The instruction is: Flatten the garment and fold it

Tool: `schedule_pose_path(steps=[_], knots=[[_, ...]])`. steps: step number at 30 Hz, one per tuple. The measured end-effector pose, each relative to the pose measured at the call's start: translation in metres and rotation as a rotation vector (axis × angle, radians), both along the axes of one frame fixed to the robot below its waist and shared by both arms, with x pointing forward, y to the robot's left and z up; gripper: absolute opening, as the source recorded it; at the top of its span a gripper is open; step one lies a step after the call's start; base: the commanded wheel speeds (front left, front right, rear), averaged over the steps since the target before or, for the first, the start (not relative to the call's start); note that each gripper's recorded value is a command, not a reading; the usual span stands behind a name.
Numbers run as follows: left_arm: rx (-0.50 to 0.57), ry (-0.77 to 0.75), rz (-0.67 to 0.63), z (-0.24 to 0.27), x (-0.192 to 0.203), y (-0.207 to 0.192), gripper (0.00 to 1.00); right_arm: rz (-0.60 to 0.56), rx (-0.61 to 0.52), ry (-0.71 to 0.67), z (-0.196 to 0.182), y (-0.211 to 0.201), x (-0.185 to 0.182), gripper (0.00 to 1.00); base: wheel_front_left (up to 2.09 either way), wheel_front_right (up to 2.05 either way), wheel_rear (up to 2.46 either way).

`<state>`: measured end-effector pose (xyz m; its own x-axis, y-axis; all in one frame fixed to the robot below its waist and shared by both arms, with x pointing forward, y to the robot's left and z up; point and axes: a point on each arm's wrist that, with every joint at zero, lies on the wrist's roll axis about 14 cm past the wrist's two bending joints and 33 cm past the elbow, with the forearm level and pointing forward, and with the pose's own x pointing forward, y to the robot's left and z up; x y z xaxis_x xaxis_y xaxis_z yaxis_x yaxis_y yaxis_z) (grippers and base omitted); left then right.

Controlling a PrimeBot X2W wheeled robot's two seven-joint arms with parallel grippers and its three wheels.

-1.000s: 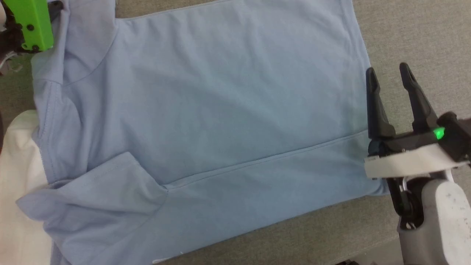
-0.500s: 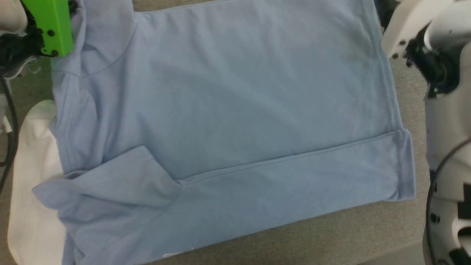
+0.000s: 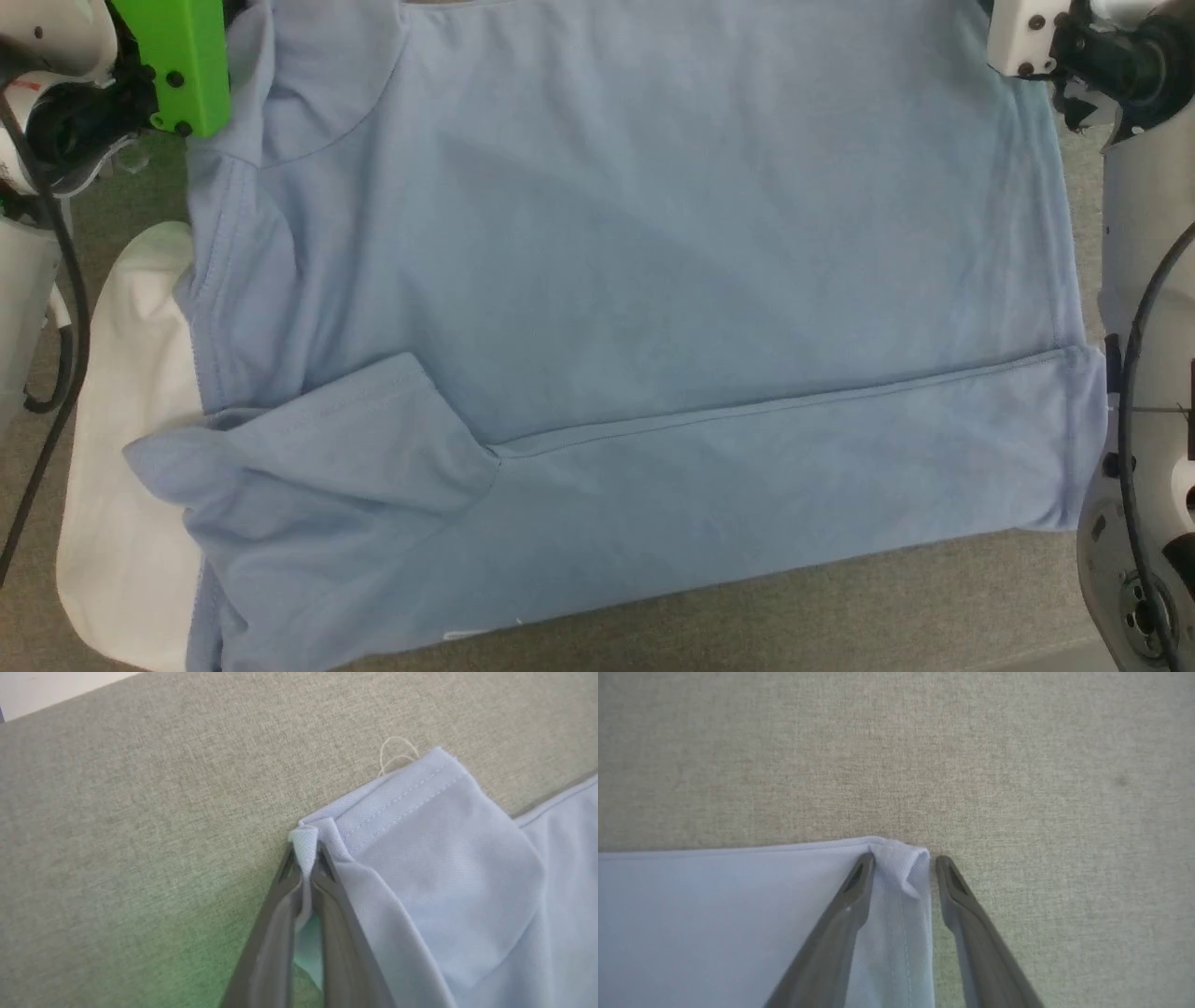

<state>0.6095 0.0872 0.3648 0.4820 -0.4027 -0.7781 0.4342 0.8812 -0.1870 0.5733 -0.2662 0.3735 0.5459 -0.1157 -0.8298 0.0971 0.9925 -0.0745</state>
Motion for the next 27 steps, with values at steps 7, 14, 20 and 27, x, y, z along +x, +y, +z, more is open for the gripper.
schedule_pose_path(steps=[7,14,20,27], knots=[[-0.071,-0.127,0.0,0.014,0.01,-0.004,0.0,0.021,0.006,-0.065,0.006,0.007,0.001,0.0,0.0,0.0,0.0],[-0.263,-0.398,-0.011,0.058,-0.001,-0.014,0.0,0.071,0.044,-0.329,0.028,0.021,-0.011,0.0,0.0,0.0,0.0],[-0.425,-0.508,0.01,0.092,-0.045,-0.015,0.0,0.068,0.076,-0.6,0.067,0.018,-0.038,0.0,0.0,0.0,0.0],[-0.478,-0.505,0.043,0.106,-0.11,0.001,0.0,0.072,0.08,-0.697,0.086,0.013,-0.083,0.0,0.0,0.0,0.0]])
